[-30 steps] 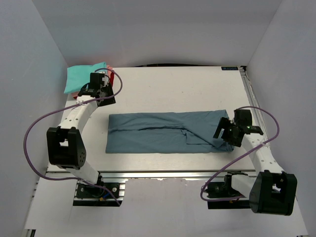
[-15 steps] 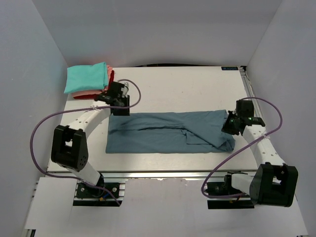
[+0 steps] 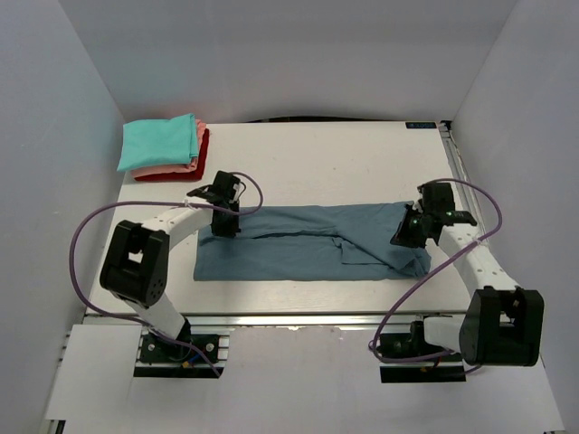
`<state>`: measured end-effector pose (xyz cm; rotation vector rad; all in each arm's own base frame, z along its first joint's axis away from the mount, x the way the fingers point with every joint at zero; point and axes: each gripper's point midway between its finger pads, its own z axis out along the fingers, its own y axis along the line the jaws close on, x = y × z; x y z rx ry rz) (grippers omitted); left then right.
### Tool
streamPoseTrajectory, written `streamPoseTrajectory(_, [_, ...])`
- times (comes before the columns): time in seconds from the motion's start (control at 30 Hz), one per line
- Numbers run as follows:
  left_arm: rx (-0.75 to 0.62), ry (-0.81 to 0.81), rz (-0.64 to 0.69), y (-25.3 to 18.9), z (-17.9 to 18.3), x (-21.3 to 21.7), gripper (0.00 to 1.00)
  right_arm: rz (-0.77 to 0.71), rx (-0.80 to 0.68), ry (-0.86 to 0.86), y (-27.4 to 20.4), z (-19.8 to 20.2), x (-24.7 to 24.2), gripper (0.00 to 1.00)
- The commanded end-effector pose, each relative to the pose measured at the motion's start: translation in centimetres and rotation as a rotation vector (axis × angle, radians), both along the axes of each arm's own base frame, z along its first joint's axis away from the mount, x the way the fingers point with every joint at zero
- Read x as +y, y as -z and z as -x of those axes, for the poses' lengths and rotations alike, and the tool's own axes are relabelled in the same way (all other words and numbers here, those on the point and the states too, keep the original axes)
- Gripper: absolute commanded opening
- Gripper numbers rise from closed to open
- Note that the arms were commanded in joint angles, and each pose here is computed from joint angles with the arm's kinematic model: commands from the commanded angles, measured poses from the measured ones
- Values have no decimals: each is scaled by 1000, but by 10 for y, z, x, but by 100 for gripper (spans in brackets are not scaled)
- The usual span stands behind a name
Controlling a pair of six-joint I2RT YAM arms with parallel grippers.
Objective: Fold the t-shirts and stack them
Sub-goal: Fold the other side of the tshirt into a rectangle
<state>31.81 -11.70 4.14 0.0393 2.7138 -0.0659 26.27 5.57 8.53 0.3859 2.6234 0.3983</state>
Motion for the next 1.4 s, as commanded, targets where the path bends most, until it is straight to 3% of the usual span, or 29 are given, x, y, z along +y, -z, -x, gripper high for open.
streamPoseTrajectory(0.0, [-55,-17,2,-10,-9,-3,0,-1,-63,-18,-9,-13,5,0])
streamPoseTrajectory(0.07, [-58,-11,15,-11,-10,-6,5,5,-56,-32,-7,-16,5,0])
streamPoseTrajectory(0.2, [-75,-26,61,-15,-16,-17,19,7,-49,-61,1,-25,7,13])
streamPoseTrajectory(0.33, [-166,-52,159,-42,-27,-40,42,-40,-97,-92,-5,-32,17,23])
streamPoseTrajectory(0.4, [-185,-88,207,-50,-32,-50,43,-62,-110,-133,-7,-36,26,25])
streamPoseTrajectory(0.57, [-208,-99,307,-63,-33,-88,57,-5,-177,-385,-19,-50,66,41])
streamPoseTrajectory(0.73, [-306,6,255,-66,-31,-112,60,30,-262,-558,-27,-56,116,47])
streamPoseTrajectory(0.97, [-339,71,246,-55,-32,-130,62,24,-333,-633,-29,-71,145,59])
streamPoseTrajectory(1.17, [-306,76,165,-32,-30,-127,61,33,-316,-670,-21,-74,156,59])
streamPoseTrajectory(1.23, [-289,106,151,-27,-25,-129,55,35,-315,-670,-20,-74,158,59])
streamPoseTrajectory(1.37, [-291,167,24,-24,-20,-112,55,42,-316,-672,-20,-73,156,59])
